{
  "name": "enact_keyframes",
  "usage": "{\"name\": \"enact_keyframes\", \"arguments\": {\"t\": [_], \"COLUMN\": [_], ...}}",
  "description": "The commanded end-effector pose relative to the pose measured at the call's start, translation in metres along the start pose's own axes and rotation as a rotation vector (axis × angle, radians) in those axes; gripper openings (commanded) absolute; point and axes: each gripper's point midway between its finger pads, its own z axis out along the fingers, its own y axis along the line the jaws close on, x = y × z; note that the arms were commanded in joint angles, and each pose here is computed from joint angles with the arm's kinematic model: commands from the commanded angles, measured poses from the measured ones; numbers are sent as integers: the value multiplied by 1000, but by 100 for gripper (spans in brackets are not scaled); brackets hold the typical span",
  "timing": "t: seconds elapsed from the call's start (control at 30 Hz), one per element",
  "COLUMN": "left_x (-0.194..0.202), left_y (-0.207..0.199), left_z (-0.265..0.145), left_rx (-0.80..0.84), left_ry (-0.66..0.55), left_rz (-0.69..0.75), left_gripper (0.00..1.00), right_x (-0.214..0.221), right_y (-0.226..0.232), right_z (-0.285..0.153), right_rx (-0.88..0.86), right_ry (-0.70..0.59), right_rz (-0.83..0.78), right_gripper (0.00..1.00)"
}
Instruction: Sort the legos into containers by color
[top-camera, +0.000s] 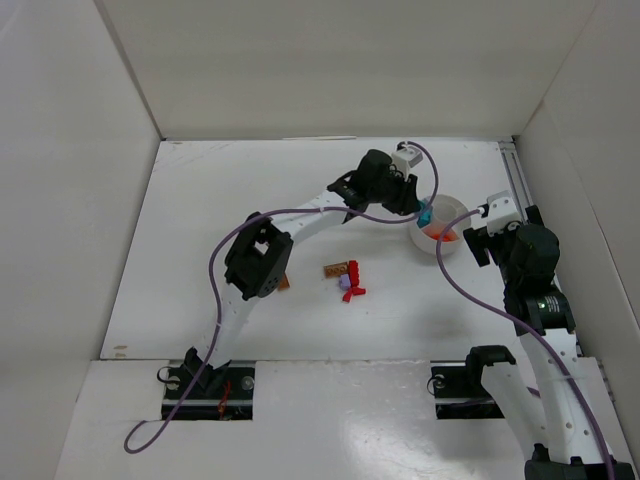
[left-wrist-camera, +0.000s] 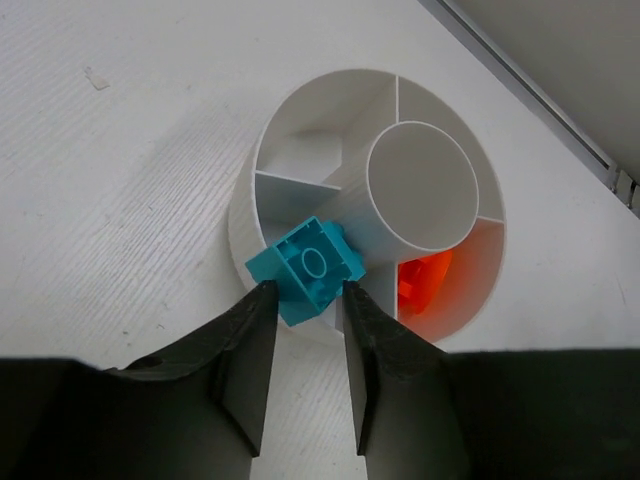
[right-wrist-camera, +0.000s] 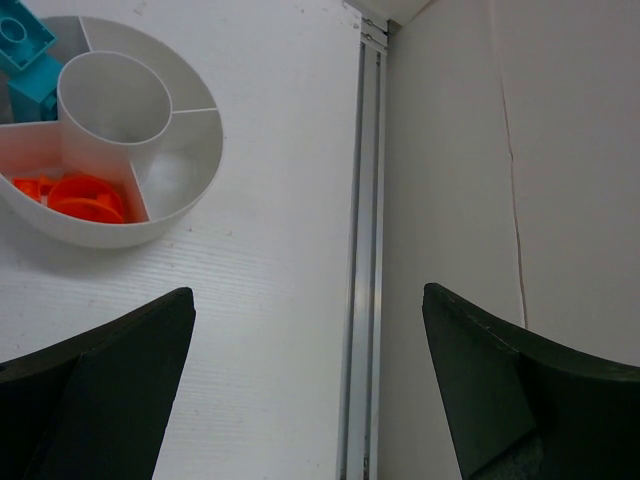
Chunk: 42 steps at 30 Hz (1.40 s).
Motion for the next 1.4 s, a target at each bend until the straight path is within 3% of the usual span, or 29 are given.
{"name": "enact_keyframes", "arguments": {"t": [0.0,0.23,0.27,0.57,1.0,1.2,1.33,1.37], "left_x": [-27,-25,-27,-39,-26,-30,-43,-46], "left_y": [-29,-40,-40,-58,-47,-53,-62,-65], "left_z": [2,7,7,8,19,4,-10,-18], "left_rx": [100,142,144,209,179,177,182,182], "left_ry": [-61,-57,-65,-106,-69,-66,-88,-89], "left_rz": [45,45,49,48,26,44,63,72], "left_gripper": [27,9,3,1,26,31,42,49], "right_x": [-11,-11,-12,-12,-14,-14,-14,-14], "right_y": [-10,-10,-11,-11,-13,-13,-13,-13], "right_z": [1,1,-1,-1,-3,-3,-3,-3], "right_rx": [45,45,50,50,55,55,55,55], "right_ry": [-46,-46,-54,-54,-61,-61,-61,-61], "right_rz": [12,12,13,13,15,15,15,15], "right_gripper": [100,100,100,100,100,100,100,100]}}
